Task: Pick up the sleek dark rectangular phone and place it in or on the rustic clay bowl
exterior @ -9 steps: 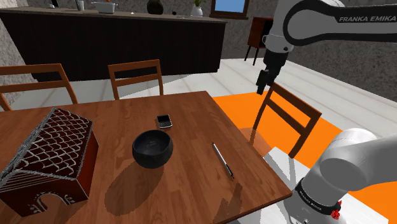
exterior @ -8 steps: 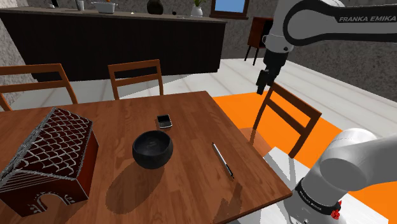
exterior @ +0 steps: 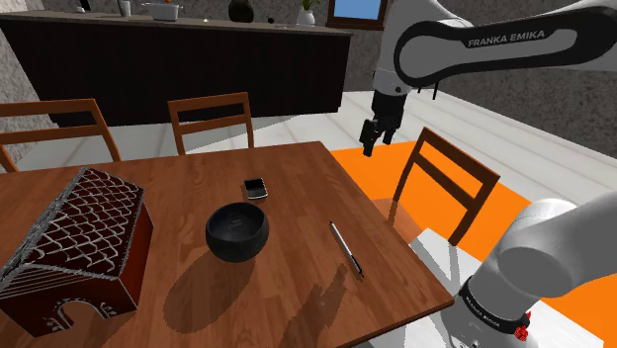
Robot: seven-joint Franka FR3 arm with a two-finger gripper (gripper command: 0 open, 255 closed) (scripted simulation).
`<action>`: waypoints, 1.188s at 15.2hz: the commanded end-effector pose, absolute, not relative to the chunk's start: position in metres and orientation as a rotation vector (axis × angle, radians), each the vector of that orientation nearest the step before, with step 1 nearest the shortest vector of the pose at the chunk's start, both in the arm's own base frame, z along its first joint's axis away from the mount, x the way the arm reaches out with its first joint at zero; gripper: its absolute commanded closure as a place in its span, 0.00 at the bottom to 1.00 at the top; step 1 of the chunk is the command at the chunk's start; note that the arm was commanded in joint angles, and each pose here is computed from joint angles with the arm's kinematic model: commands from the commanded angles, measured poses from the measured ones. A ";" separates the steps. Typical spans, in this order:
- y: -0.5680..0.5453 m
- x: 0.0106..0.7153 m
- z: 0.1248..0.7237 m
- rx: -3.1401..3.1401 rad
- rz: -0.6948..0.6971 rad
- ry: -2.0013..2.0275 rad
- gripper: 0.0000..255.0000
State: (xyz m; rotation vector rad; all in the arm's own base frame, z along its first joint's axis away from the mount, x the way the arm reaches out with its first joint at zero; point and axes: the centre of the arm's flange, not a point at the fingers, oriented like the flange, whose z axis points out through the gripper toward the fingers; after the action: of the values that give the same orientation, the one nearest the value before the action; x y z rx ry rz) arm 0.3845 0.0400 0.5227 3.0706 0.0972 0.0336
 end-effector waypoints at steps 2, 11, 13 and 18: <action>0.065 0.409 0.505 3.086 0.027 0.054 0.00; 0.136 0.488 0.458 3.125 0.007 -0.069 0.00; 0.151 0.506 0.447 3.133 0.002 -0.097 0.00; 0.187 0.553 0.422 3.152 -0.009 -0.166 0.00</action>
State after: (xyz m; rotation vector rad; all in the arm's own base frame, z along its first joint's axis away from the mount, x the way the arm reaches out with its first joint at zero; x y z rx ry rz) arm 0.5424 0.1787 0.4236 3.1475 -0.1501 -0.0071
